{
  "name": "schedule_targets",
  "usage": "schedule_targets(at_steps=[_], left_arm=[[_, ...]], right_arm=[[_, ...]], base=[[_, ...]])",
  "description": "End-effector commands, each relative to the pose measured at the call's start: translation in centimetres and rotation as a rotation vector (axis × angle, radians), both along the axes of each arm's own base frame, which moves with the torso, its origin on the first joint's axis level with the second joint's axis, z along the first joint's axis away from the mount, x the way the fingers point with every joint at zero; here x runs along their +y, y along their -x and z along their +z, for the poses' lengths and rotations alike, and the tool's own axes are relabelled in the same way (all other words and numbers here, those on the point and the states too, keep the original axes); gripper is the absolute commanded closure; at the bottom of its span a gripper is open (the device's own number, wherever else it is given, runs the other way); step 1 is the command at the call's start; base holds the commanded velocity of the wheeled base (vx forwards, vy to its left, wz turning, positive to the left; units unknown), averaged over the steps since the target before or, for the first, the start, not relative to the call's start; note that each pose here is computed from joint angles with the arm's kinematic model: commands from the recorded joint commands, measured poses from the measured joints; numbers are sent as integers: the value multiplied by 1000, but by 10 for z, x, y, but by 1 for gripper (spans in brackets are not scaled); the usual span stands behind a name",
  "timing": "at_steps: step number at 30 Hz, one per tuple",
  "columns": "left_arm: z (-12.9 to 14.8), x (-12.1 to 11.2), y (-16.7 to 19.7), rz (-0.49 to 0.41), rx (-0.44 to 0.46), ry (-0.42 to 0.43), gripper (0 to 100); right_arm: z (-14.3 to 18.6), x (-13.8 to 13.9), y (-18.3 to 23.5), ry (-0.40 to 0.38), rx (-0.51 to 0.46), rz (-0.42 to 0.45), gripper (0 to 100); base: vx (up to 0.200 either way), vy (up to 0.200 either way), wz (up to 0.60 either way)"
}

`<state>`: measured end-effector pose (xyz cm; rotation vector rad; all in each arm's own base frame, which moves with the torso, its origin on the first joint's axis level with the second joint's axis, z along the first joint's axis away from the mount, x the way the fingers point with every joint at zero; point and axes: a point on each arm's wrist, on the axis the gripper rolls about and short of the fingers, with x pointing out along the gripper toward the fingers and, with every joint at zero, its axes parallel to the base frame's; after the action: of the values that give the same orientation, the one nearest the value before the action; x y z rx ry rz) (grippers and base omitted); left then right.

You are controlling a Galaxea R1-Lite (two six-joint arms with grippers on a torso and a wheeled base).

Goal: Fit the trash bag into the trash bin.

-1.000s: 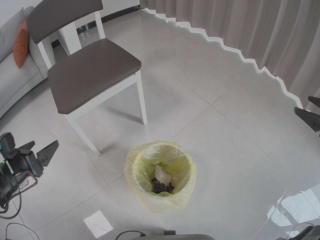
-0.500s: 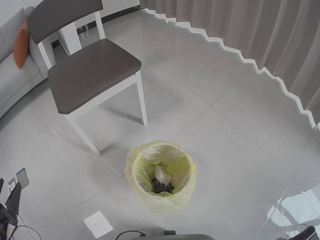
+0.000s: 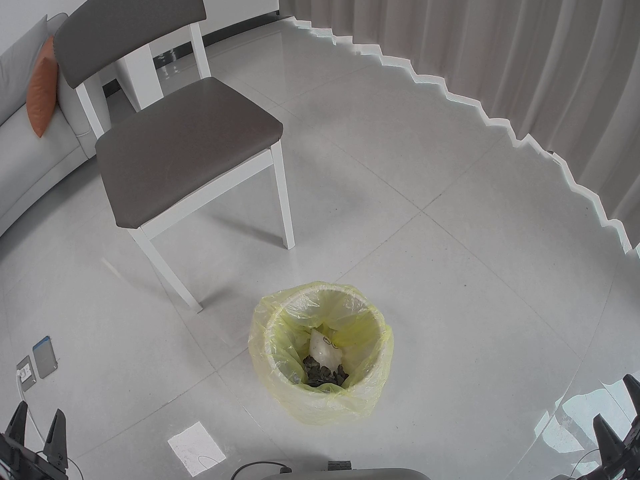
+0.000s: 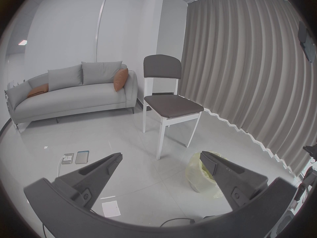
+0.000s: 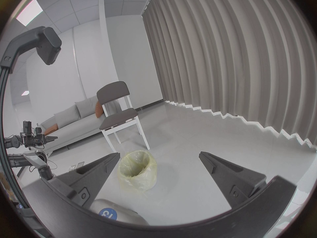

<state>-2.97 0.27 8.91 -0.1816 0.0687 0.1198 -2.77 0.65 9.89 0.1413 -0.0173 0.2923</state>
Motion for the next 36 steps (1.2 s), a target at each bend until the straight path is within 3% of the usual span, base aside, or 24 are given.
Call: schedule_targets(at_steps=[1,4,6,11,17,24,25,28,36], left_arm=[[-4,0,1,-2,-12,-37,0],[-4,0,1,15,-8,-60,0],[-4,1,1,70,-7,-68,0],[-4,5,0,220,-22,-89,0],[-5,5,-2,239,-38,-160,0],[-8,1,-4,61,-46,-174,0],[-8,0,-4,-6,-55,-147,0],[-14,-2,-6,-75,-35,-147,0],[-14,-2,-6,-78,-38,-157,0]], right_arm=[[-15,0,-4,14,-17,2,0],[-15,-1,-4,88,-38,-41,0],[-15,-3,-4,118,-42,-128,0],[-15,-6,-5,121,-33,-266,0],[-16,-6,-4,96,-18,-272,0],[-15,-6,-4,161,-28,-256,0],[-15,-5,-4,165,-31,-221,0],[-15,-4,-4,169,-37,-164,0],[-16,-2,-4,162,-40,-92,0]], base=[[0,0,0],[0,0,0],[0,0,0],[0,0,0],[0,0,0],[0,0,0],[0,0,0],[0,0,0],[0,0,0]])
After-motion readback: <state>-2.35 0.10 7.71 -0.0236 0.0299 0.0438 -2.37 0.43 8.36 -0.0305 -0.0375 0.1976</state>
